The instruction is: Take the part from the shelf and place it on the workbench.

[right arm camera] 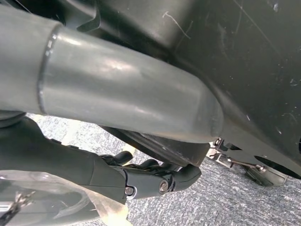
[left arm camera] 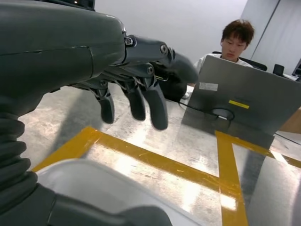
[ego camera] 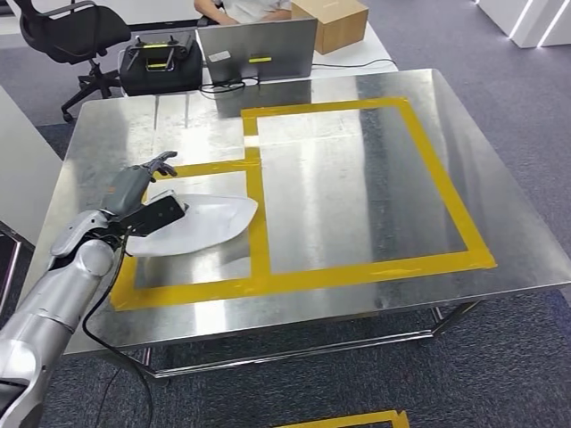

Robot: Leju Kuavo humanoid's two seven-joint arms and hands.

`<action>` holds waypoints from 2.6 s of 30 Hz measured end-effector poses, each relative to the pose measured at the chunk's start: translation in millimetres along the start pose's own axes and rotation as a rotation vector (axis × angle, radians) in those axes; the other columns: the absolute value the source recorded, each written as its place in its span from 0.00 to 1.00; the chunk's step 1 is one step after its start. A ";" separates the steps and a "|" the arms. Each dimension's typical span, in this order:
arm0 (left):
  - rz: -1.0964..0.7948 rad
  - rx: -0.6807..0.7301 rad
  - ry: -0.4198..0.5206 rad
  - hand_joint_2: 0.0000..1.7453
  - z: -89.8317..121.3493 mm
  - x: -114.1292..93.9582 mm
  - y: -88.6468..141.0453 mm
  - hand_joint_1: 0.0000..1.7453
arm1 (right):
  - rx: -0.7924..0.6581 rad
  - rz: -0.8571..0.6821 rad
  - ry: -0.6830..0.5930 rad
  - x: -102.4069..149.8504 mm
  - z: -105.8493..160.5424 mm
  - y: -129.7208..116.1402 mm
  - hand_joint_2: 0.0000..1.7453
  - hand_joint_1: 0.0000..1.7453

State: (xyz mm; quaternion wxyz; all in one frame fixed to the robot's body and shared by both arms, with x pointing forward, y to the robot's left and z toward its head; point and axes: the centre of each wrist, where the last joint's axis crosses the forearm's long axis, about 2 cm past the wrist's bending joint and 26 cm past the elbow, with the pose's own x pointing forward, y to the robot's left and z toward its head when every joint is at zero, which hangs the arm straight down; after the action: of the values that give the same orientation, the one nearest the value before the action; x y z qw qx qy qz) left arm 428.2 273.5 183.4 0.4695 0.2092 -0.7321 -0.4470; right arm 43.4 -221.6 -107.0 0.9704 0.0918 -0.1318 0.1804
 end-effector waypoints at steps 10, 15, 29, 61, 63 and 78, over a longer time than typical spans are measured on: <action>0.145 0.198 -0.049 0.00 33.9 14.0 -28.3 0.00 | -0.009 -0.026 -0.005 -0.8 0.0 2.6 0.00 0.00; 0.326 0.371 -0.162 0.00 72.6 39.3 -40.5 0.00 | -0.025 -0.059 -0.003 -2.6 0.1 4.6 0.00 0.00; 0.508 0.556 -0.287 0.00 142.0 87.6 -48.2 0.00 | -0.044 -0.125 -0.002 -6.0 0.5 8.3 0.00 0.00; 0.573 0.609 -0.278 0.00 170.1 102.3 -59.4 0.00 | -0.054 -0.161 -0.003 -3.9 0.1 11.7 0.00 0.00; 0.575 0.609 -0.271 0.00 171.9 101.5 -60.2 0.00 | -0.054 -0.160 -0.003 -3.5 0.0 11.6 0.00 0.00; 0.584 0.601 -0.244 0.00 174.5 99.3 -60.5 0.00 | -0.050 -0.155 -0.001 -0.7 -0.4 10.7 0.00 0.00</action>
State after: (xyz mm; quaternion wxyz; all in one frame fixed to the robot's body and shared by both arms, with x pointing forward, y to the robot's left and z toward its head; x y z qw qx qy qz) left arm 221.9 250.3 153.8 0.4045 0.0667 -0.9082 -0.0839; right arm 38.8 -212.0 -106.1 0.9833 0.0778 -0.1294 0.1012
